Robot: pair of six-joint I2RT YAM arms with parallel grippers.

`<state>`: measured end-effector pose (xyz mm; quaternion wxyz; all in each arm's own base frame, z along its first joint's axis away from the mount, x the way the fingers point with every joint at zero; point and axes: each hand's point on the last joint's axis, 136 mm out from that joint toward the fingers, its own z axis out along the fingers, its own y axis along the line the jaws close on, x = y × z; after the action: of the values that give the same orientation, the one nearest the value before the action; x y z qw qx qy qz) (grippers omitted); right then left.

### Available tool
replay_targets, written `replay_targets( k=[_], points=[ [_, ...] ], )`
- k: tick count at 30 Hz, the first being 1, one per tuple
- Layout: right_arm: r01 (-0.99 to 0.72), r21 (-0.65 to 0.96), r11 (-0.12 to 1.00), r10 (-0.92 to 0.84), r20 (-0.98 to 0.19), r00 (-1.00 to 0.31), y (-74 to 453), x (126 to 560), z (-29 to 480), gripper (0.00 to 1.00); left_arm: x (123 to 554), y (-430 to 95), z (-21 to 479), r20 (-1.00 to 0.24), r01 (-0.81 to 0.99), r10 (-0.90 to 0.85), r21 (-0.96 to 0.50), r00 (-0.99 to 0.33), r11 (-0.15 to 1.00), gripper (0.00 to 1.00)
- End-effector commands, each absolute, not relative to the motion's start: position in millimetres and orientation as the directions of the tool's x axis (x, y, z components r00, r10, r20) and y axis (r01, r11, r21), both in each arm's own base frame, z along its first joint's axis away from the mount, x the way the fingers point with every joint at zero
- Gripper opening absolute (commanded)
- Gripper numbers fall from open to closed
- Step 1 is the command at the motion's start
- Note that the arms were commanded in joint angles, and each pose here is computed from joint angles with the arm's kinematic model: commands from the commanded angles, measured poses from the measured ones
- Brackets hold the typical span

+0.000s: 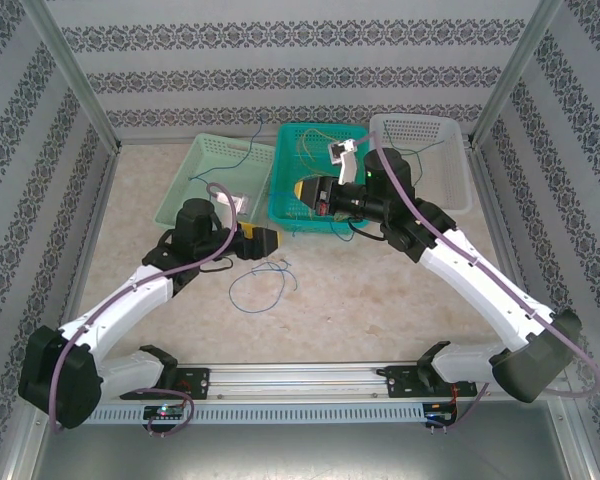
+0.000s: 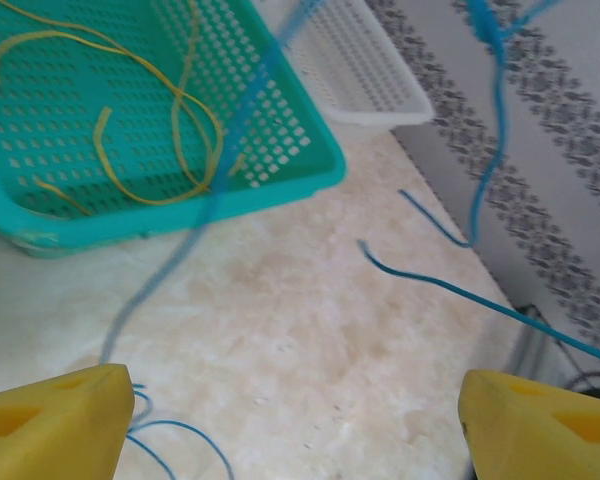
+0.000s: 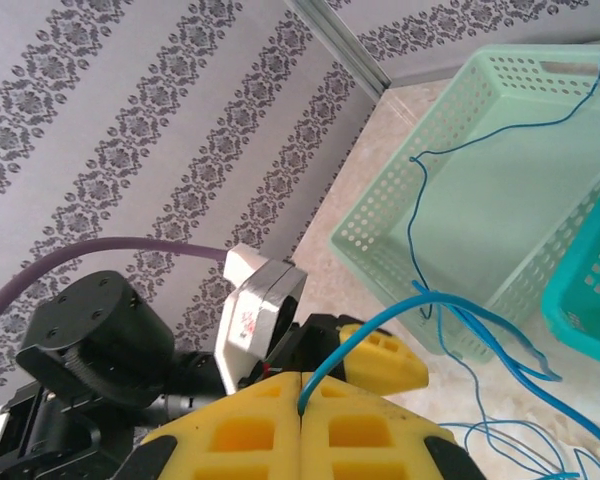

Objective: Untangle the cables

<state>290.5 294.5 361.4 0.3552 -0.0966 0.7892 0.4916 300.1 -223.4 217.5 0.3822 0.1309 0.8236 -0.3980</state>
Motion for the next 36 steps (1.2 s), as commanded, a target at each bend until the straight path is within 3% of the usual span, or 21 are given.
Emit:
replay_targets(
  k=[1, 6, 17, 19, 23, 25, 30, 36],
  points=[
    [-0.538, 0.711, 0.452, 0.216, -0.673, -0.708, 290, 282, 380, 0.0, 313, -213, 233, -0.805, 0.523, -0.066, -0.443, -0.59, 0.728, 0.83],
    [-0.545, 0.721, 0.427, 0.215, -0.667, -0.713, 291, 277, 384, 0.0, 309, -212, 241, -0.844, 0.562, -0.046, -0.395, -0.534, 0.727, 0.84],
    [-0.552, 0.732, 0.399, 0.227, -0.662, -0.714, 294, 276, 393, 0.0, 315, -254, 237, -0.821, 0.643, 0.008, -0.441, -0.57, 0.626, 0.81],
    [-0.551, 0.734, 0.396, 0.229, -0.661, -0.715, 294, 276, 393, 0.0, 317, -257, 234, -0.817, 0.643, 0.014, -0.444, -0.577, 0.624, 0.72],
    [-0.546, 0.727, 0.416, 0.229, -0.665, -0.711, 288, 275, 391, 0.0, 326, -246, 225, -0.806, 0.586, 0.024, -0.408, -0.591, 0.7, 0.24],
    [-0.526, 0.714, 0.462, 0.232, -0.67, -0.705, 277, 277, 384, 0.0, 327, -237, 230, -0.82, 0.569, 0.029, -0.372, -0.572, 0.733, 0.11],
    [-0.374, 0.586, 0.718, 0.162, -0.665, -0.729, 235, 288, 321, 0.0, 323, -211, 274, -0.876, 0.551, 0.012, -0.292, -0.482, 0.782, 0.0],
    [-0.187, 0.514, 0.837, 0.193, -0.598, -0.778, 188, 298, 254, 0.0, 322, -175, 330, -0.913, 0.5, -0.034, -0.254, -0.407, 0.828, 0.0]
  ],
)
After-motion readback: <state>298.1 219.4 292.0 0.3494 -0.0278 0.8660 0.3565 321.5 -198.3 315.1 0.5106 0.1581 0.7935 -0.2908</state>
